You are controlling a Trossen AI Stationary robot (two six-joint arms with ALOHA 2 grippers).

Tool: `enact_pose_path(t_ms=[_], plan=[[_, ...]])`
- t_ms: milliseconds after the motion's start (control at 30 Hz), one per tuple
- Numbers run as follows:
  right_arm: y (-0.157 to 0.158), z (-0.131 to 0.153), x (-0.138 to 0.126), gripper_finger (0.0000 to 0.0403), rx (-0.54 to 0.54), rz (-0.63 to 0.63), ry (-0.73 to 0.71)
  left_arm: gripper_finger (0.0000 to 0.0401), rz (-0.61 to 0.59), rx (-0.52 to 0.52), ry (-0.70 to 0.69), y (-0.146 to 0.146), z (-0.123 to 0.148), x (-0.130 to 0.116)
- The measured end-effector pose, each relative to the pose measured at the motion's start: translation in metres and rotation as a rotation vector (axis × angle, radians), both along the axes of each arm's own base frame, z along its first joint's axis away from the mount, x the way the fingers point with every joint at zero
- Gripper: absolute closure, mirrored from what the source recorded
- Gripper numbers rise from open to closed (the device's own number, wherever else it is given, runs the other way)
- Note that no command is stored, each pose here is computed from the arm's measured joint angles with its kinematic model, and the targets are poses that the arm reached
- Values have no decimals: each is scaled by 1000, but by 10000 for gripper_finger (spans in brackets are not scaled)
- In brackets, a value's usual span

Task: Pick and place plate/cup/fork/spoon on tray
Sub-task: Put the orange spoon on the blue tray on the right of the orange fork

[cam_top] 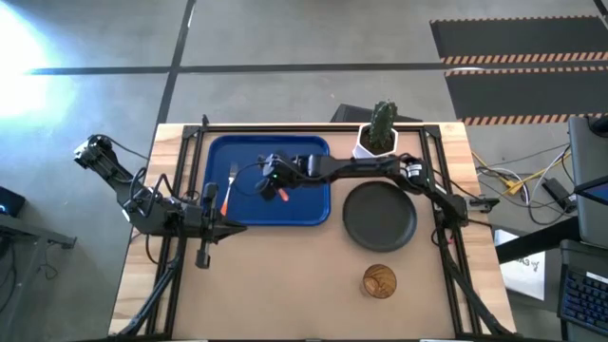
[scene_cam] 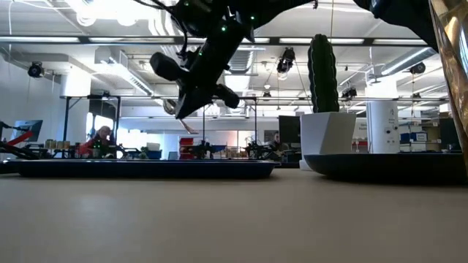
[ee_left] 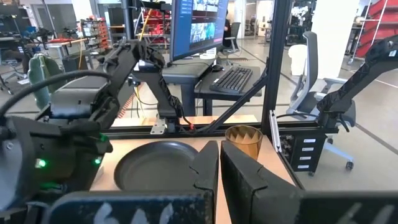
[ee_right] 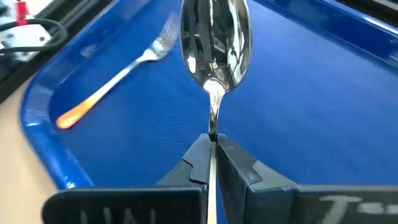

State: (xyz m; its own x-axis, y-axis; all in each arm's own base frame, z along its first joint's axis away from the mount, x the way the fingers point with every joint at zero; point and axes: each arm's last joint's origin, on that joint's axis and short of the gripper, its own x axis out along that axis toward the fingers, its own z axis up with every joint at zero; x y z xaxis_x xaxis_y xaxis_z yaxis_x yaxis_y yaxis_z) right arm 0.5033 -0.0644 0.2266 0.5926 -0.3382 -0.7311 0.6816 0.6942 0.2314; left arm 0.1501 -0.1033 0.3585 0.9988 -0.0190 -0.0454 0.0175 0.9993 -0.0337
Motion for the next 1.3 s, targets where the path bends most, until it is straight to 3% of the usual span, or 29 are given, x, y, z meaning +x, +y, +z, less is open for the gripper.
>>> enact_pose_path(t_ms=[233, 567, 1300], plan=[[-7, -31, -8, 394, 45, -123, 23, 401, 0, 2, 2, 0, -1, 0], [-15, -65, -13, 394, 135, -250, -77, 401, -30, 3, 7, -1, -1, 0], [-13, -64, -12, 394, 156, -194, -72, 401, -34, 12, 23, -1, -3, 0]])
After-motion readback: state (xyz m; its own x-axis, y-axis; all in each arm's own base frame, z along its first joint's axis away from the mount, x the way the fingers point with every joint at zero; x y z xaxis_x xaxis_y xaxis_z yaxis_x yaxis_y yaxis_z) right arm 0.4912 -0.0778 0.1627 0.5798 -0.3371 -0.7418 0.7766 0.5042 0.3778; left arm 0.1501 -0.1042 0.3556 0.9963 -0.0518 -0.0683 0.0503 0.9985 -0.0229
